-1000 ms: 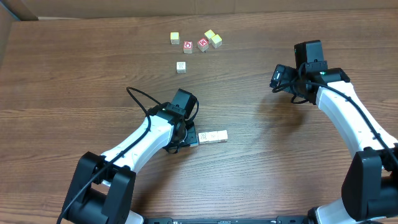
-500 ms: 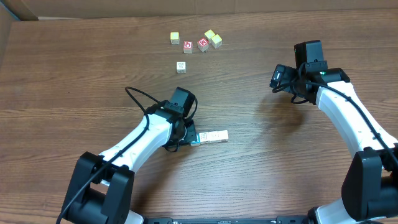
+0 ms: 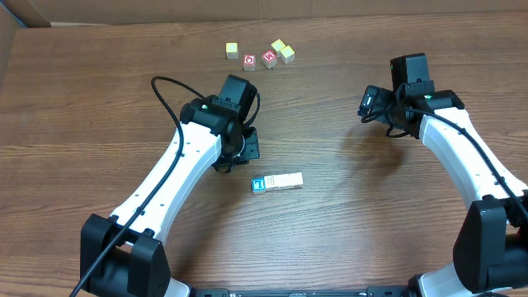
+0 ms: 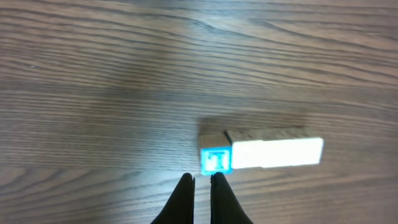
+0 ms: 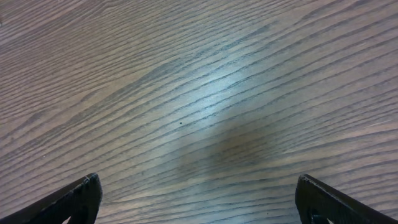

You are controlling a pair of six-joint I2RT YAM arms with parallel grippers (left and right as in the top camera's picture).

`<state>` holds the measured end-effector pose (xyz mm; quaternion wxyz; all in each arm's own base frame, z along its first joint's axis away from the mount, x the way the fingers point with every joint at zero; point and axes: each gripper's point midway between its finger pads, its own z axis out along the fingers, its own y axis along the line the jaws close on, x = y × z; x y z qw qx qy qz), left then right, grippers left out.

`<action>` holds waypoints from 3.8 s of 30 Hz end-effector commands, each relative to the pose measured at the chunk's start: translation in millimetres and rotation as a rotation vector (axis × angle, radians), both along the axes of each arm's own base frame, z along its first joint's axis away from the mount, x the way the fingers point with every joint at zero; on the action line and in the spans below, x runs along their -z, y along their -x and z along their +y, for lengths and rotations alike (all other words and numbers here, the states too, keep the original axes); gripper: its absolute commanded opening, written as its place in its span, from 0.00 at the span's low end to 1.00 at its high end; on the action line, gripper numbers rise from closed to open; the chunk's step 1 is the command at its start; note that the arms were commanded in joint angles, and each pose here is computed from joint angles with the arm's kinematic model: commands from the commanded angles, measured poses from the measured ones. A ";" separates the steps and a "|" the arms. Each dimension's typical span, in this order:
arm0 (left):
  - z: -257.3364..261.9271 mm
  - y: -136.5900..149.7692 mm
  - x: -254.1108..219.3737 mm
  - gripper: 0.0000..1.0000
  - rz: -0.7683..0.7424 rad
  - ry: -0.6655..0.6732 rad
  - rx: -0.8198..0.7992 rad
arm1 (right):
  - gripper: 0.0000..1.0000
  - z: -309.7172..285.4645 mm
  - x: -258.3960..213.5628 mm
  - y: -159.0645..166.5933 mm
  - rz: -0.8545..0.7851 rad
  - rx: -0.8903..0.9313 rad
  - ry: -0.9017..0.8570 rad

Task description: Flip 4 blocks

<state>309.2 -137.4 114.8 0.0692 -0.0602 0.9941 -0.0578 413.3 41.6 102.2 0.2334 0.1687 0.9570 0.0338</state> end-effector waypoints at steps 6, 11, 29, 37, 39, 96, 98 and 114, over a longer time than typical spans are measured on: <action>-9.2 -4.6 -24.9 0.04 -0.026 0.057 0.050 | 1.00 -2.1 -6.5 -4.0 -0.022 0.004 0.008; 0.2 -0.3 -58.1 0.04 -0.111 0.060 0.038 | 1.00 19.9 -2.9 5.2 0.023 -0.051 -0.110; 32.2 28.7 -96.7 0.04 -0.181 0.056 -0.087 | 0.04 82.9 -53.8 109.3 0.267 -0.159 -0.244; 33.5 31.9 -43.9 0.04 -0.074 0.020 -0.122 | 0.04 123.1 -0.6 130.2 0.281 -0.110 -0.171; 31.4 29.0 -20.1 0.04 -0.049 0.014 -0.121 | 0.04 130.2 15.2 130.5 0.254 -0.090 -0.139; 4.3 49.9 102.4 0.04 0.219 -0.006 0.038 | 0.04 180.1 95.3 126.4 0.311 -0.158 -0.252; 4.5 50.0 102.4 0.04 0.219 -0.006 0.037 | 0.04 181.6 94.8 126.4 0.311 -0.161 -0.259; 2.9 45.9 103.8 0.04 0.198 -0.013 0.045 | 0.04 191.3 93.9 128.8 0.292 -0.191 -0.251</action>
